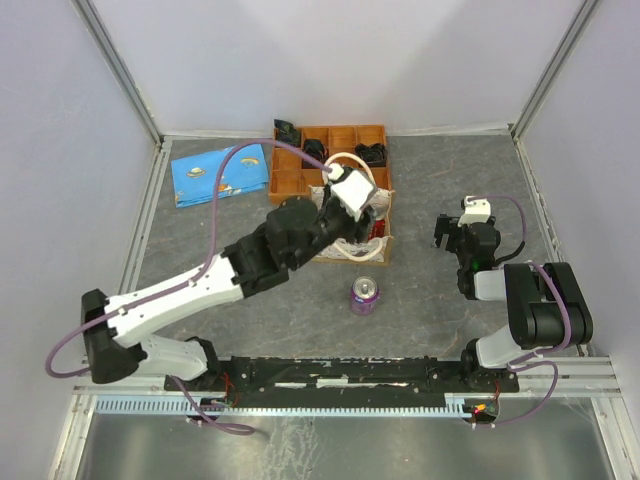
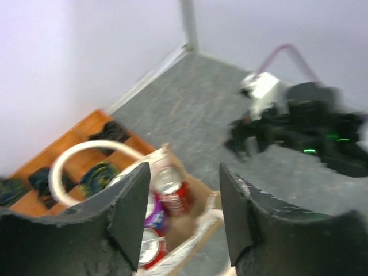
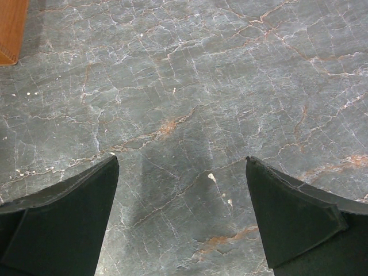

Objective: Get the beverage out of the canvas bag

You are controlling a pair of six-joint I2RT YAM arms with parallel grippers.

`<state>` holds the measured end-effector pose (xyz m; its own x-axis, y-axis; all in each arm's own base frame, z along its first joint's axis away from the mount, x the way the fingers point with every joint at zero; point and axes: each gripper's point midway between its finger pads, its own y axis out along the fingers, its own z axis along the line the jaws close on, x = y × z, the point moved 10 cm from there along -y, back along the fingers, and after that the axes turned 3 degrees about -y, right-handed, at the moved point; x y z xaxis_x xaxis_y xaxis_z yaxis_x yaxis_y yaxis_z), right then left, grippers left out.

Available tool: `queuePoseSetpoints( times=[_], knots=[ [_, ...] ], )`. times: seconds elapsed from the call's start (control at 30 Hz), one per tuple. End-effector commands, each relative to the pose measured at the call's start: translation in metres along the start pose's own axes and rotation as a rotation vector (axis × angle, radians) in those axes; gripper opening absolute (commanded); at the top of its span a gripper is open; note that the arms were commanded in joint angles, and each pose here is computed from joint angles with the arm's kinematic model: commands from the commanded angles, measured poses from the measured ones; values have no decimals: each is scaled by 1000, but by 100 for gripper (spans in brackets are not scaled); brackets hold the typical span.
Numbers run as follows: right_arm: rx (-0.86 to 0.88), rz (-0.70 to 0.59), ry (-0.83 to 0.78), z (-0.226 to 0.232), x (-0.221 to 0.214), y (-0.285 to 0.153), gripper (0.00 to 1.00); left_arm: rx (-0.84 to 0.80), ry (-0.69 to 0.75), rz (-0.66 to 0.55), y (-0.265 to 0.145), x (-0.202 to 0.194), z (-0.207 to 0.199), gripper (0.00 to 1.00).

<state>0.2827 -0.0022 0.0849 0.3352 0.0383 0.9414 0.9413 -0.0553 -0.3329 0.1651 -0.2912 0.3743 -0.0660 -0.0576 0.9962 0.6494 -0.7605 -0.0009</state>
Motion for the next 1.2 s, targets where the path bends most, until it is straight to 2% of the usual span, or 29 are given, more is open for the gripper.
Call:
queuePoseSetpoints(
  times=[0.0, 0.07, 0.1, 0.27, 0.57, 0.73, 0.93, 1.17],
  knots=[
    [-5, -55, -12, 0, 15, 6, 99, 144, -23, 94, 26, -15, 50, 48],
    [-5, -55, -13, 0, 15, 6, 99, 196, -63, 162, 39, -24, 69, 38],
    [-5, -56, -13, 0, 15, 6, 99, 226, -76, 196, 44, -28, 76, 37],
    [-7, -55, -13, 0, 15, 6, 99, 327, -135, 359, 64, -47, 81, 45],
    [-6, -54, -15, 1, 15, 6, 99, 393, -284, 574, 81, -107, 69, 41],
    [-7, -53, -16, 0, 14, 5, 99, 481, -295, 645, 73, -131, 64, 61],
    [-7, -54, -15, 1, 15, 6, 99, 644, -305, 653, 64, -139, 67, 69],
    [-8, -54, -15, 1, 15, 6, 99, 688, -335, 710, 61, -158, 63, 73]
  ],
)
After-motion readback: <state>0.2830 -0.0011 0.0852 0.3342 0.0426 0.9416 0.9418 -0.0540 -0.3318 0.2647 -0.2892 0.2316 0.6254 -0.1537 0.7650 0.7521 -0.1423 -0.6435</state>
